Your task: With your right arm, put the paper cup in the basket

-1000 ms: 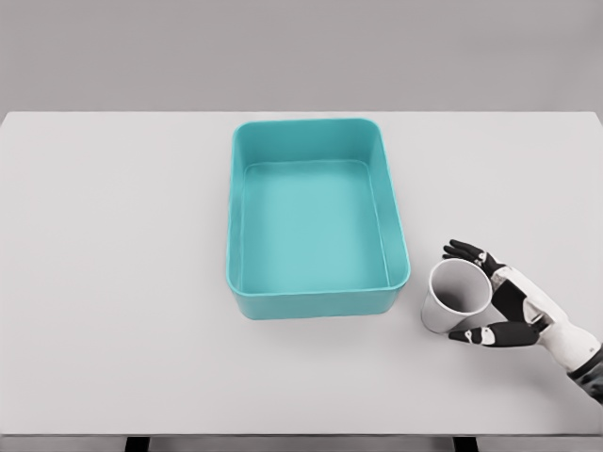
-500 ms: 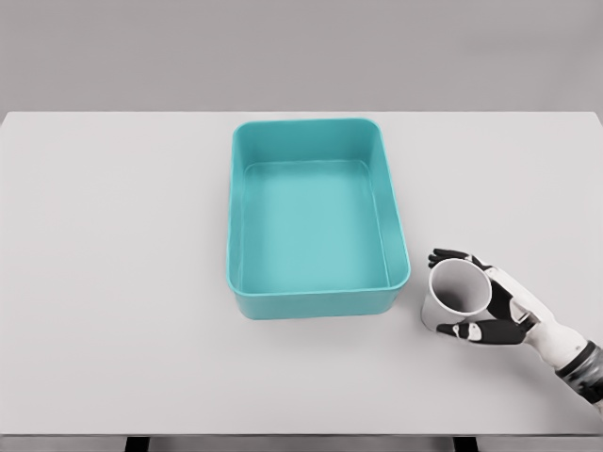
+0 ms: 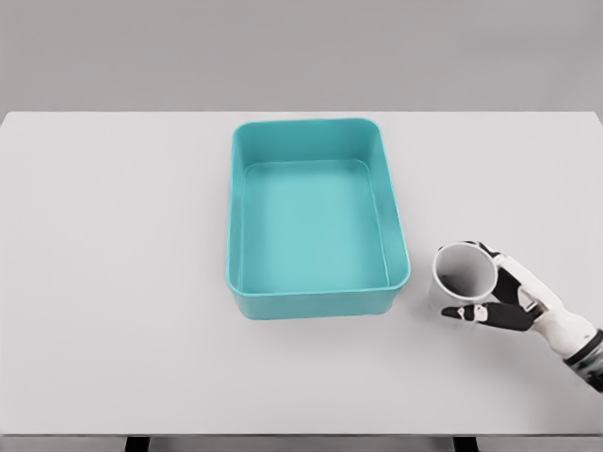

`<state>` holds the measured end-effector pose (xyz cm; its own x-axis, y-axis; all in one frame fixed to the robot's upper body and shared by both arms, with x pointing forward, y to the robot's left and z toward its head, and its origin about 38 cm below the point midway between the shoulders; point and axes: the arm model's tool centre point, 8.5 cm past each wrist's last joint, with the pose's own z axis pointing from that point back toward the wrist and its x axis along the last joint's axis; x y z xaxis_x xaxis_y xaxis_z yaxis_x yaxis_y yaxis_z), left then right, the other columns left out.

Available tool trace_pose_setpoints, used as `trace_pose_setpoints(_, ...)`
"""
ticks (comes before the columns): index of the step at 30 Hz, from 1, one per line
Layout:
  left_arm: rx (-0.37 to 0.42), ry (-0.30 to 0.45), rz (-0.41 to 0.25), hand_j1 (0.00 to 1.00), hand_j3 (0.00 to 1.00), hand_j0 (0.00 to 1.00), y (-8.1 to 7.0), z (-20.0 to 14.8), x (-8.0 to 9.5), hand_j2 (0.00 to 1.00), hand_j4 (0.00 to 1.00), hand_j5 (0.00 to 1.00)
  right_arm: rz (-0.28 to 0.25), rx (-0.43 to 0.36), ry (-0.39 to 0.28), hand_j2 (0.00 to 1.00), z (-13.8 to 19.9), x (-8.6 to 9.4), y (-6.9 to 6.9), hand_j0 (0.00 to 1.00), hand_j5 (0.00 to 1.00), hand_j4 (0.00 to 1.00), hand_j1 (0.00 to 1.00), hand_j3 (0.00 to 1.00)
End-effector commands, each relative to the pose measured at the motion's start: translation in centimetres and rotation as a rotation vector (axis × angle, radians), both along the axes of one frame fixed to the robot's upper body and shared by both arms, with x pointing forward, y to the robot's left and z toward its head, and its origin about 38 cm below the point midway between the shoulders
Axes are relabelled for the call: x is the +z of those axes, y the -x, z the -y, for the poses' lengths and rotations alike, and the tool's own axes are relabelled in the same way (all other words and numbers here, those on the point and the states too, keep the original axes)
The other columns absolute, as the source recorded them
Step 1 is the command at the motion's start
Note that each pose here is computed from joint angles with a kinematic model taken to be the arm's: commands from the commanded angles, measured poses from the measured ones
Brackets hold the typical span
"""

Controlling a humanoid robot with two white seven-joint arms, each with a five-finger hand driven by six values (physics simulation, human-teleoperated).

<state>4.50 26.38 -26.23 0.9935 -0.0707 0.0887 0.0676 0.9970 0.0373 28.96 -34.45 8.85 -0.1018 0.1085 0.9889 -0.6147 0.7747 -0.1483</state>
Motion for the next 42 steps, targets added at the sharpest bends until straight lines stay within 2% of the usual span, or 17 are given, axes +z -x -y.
trace_pose_setpoints(1, 0.000, 0.000, 0.000, 1.00, 1.00, 1.00, 0.0, 0.0, 0.0, 1.00, 1.00, 1.00, 0.021, -0.013, 0.000, 0.51, 0.6, 0.7, -0.2, 0.51, 0.51, 0.51, 0.51, 0.51)
trace_pose_setpoints(6, 0.000, 0.000, 0.000, 1.00, 1.00, 1.00, 0.0, 0.0, 0.0, 1.00, 1.00, 1.00, 0.076, -0.010, 0.004, 0.49, 0.4, 2.1, -1.6, 0.49, 0.49, 0.49, 0.49, 0.49)
trace_pose_setpoints(12, 0.000, 0.000, 0.000, 1.00, 1.00, 1.00, 0.0, 0.0, 0.0, 1.00, 1.00, 1.00, 0.165, -0.006, 0.074, 0.48, 0.2, 4.3, -3.8, 0.48, 0.48, 0.48, 0.48, 0.48)
trace_pose_setpoints(18, 0.000, 0.000, 0.000, 1.00, 1.00, 1.00, 0.0, 0.0, 0.0, 1.00, 1.00, 1.00, 0.243, -0.002, 0.110, 0.48, -1.1, 6.0, -5.8, 0.48, 0.48, 0.48, 0.48, 0.48)
trace_pose_setpoints(26, 0.000, 0.000, 0.000, 1.00, 1.00, 1.00, 0.0, 0.0, 0.0, 1.00, 1.00, 1.00, 0.322, 0.003, 0.191, 0.48, -2.3, 7.6, -7.6, 0.48, 0.48, 0.48, 0.48, 0.48)
trace_pose_setpoints(31, 0.000, 0.000, 0.000, 1.00, 1.00, 1.00, 0.0, 0.0, 0.0, 1.00, 1.00, 1.00, 0.390, 0.006, 0.236, 0.48, -2.8, 9.4, -8.7, 0.48, 0.48, 0.48, 0.48, 0.48)
trace_pose_setpoints(33, 0.000, 0.000, 0.000, 1.00, 1.00, 1.00, 0.0, 0.0, 0.0, 1.00, 1.00, 1.00, 0.402, 0.008, 0.265, 0.48, -3.0, 9.6, -9.0, 0.48, 0.48, 0.48, 0.48, 0.48)
trace_pose_setpoints(35, 0.000, 0.000, 0.000, 1.00, 1.00, 1.00, 0.0, 0.0, 0.0, 1.00, 1.00, 1.00, 0.432, 0.018, 0.277, 0.48, -3.2, 10.0, -9.1, 0.48, 0.48, 0.48, 0.48, 0.48)
trace_pose_setpoints(42, 0.000, 0.000, 0.000, 1.00, 1.00, 1.00, 0.0, 0.0, 0.0, 1.00, 1.00, 1.00, 0.483, 0.030, 0.318, 0.48, -5.0, 10.8, -10.2, 0.48, 0.48, 0.48, 0.48, 0.48)
